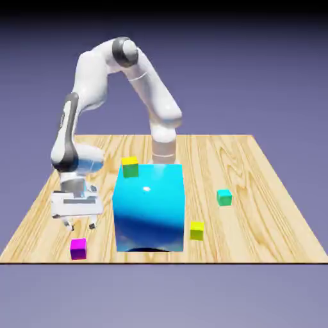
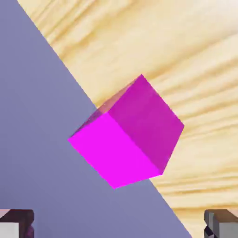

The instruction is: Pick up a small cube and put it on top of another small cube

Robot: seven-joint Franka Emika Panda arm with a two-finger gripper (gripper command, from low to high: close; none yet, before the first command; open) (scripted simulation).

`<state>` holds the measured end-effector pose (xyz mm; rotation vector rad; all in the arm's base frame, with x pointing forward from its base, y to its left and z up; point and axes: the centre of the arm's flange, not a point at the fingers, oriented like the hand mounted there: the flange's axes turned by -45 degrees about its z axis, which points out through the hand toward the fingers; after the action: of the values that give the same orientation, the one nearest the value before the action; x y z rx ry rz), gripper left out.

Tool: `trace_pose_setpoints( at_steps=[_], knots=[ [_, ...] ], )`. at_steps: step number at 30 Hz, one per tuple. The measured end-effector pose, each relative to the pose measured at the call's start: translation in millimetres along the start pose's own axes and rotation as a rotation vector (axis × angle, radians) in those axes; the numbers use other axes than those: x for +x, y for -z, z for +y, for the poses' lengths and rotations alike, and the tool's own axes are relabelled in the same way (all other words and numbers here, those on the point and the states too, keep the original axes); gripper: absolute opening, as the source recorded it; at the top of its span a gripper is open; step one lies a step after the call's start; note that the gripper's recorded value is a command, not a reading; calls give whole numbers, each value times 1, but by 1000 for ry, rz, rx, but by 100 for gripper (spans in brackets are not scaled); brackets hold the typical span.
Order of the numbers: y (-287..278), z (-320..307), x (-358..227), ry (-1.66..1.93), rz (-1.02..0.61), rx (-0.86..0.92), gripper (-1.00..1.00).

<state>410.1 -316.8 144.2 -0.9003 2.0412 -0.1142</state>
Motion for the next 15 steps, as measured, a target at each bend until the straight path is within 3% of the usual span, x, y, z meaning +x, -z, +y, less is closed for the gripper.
trace_pose_setpoints(
  at_steps=[8,11,15],
  knots=[
    [2,13,41,-501,-176,227,0],
    [-4,45,33,-602,-218,213,0],
    [-32,41,37,-606,-220,212,0]
  ],
)
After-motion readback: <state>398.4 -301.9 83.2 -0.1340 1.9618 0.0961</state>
